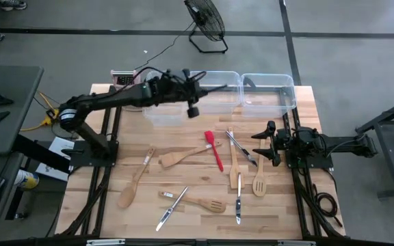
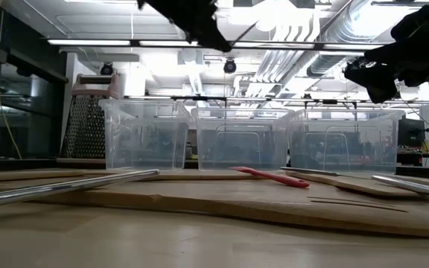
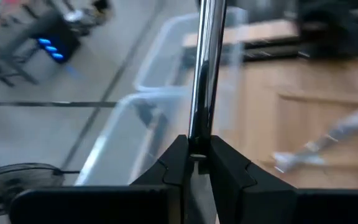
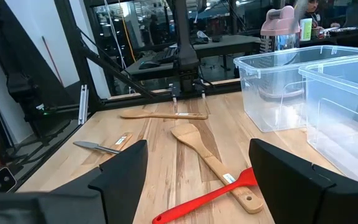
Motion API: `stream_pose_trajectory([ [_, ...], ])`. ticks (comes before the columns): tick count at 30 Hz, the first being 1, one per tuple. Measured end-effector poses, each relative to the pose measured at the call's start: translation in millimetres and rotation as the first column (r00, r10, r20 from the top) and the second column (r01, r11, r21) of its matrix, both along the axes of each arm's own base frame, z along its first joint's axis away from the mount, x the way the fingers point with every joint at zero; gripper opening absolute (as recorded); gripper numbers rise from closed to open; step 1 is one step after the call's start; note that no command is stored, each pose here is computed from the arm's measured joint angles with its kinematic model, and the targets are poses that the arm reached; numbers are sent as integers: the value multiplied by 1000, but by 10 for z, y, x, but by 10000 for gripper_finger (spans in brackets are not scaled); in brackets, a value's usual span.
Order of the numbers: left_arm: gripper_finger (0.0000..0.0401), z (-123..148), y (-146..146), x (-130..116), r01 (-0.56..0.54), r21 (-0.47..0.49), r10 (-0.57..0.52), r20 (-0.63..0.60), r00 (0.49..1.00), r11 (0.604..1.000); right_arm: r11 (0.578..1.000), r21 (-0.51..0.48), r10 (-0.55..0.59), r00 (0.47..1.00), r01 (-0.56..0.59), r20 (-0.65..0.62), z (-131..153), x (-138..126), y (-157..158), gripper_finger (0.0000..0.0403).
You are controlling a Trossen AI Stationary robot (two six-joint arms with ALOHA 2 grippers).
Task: Pick & Place Kitchen Items
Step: Put the silver table knife into the middle transparent container
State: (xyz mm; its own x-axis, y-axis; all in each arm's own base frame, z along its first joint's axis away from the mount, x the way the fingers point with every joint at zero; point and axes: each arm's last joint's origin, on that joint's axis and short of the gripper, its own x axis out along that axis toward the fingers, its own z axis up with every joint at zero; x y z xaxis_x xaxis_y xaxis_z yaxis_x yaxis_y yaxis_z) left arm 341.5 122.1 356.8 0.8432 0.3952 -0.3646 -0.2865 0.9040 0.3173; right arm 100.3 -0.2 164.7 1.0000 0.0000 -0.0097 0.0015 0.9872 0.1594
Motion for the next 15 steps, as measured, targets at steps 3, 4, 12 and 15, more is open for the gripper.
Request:
stream_pose_trajectory([
  [3,38,-64,196,131,-55,8,55,15,998,998,1000,0,0,1000,0,0,1,0,0,275],
  [4,38,-80,260,198,-81,17,80,21,997,997,1000,0,0,1000,0,0,1,0,0,275],
  [12,38,-290,691,696,-223,-44,215,-153,965,974,1000,0,0,1000,0,0,0,0,0,275],
  [15,38,-384,824,841,-277,-109,249,-222,943,955,1000,0,0,1000,0,0,0,0,0,275],
])
